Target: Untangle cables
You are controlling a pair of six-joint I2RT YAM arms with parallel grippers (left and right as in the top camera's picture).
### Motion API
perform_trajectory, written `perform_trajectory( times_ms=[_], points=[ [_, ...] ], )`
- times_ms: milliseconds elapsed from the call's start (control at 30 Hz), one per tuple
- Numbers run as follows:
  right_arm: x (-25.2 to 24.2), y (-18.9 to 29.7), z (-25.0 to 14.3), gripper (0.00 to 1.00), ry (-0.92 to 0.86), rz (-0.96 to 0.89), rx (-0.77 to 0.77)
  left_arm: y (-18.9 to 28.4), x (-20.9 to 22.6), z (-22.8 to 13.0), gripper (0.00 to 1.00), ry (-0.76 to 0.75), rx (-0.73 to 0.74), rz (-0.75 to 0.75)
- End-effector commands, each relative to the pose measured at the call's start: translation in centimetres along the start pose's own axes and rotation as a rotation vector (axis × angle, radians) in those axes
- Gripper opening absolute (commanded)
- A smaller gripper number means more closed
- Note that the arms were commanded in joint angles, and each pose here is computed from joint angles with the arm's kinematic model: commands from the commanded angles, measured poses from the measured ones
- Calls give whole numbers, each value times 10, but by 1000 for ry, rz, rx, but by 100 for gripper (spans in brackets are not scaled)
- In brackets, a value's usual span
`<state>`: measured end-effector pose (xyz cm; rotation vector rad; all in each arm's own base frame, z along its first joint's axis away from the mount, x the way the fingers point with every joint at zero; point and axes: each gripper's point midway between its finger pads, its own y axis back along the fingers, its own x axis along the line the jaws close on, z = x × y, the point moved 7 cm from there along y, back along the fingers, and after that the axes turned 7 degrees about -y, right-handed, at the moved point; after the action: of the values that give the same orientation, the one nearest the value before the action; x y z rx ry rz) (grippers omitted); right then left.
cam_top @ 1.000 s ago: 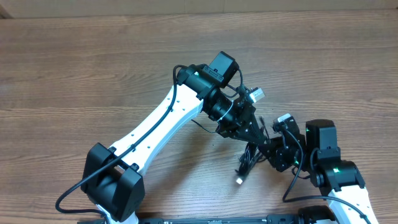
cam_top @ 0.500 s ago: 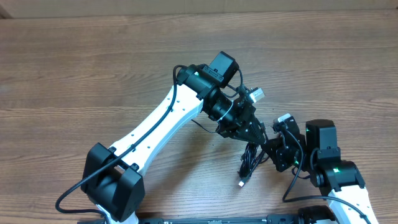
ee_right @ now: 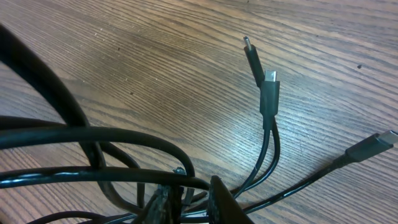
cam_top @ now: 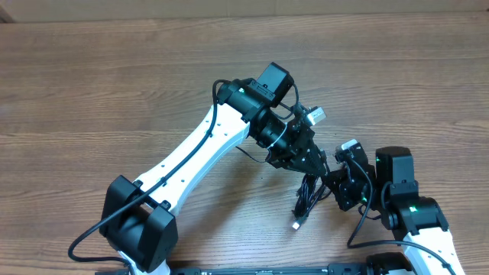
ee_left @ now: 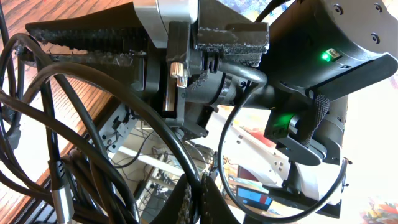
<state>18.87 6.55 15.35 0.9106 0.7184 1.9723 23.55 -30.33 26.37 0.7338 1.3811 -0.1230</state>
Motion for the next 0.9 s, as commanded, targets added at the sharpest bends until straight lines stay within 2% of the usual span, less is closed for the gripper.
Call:
perform_trajectory(
  times_ms=[0, 333, 867],
  points=[
    [4, 8, 13, 14, 25, 1, -46, 2, -12, -2, 4, -26, -1, -23],
    [-12, 10, 12, 11, -96, -155, -43, 11, -8, 1, 4, 19, -27, -23],
    [-12, 11, 13, 11, -101, -157, -39, 35, 2, 11, 4, 51, -99, -24]
  ],
)
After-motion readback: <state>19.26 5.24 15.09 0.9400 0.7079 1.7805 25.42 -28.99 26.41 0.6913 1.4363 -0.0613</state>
